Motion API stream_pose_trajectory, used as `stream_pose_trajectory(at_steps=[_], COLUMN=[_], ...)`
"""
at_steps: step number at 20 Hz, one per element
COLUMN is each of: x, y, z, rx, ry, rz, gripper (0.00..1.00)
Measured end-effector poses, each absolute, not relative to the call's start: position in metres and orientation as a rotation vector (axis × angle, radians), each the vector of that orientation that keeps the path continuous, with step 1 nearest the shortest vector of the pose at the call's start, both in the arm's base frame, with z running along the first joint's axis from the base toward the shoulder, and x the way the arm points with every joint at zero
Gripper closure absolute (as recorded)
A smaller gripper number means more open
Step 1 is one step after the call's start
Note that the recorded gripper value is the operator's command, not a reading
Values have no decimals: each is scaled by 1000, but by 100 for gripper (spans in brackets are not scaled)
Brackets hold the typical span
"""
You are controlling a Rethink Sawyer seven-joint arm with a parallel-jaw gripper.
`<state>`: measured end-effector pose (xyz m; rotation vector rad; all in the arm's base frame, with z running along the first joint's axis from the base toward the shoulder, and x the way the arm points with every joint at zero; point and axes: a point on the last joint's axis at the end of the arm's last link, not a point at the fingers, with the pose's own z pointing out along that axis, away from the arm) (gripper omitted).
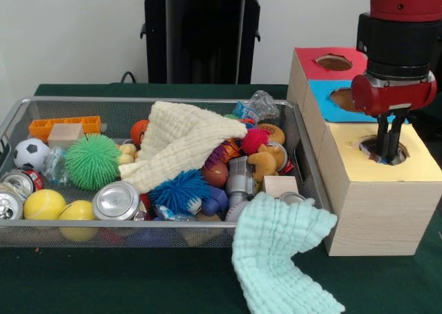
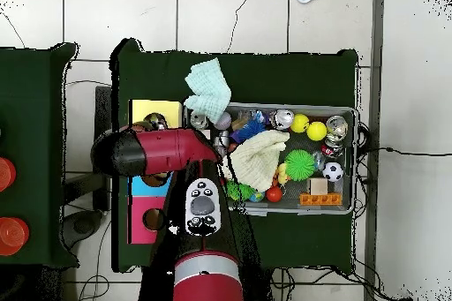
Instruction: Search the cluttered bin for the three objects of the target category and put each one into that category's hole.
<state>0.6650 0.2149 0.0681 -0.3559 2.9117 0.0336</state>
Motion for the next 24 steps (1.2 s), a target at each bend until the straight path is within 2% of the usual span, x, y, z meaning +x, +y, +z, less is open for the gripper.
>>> stream_pose_trajectory(at_steps=[11,24], x=[664,664], y=[221,226], z=[98,106], rx=[-365,-378], ry=[2950,2941], rz=[43,42], gripper=[100,100])
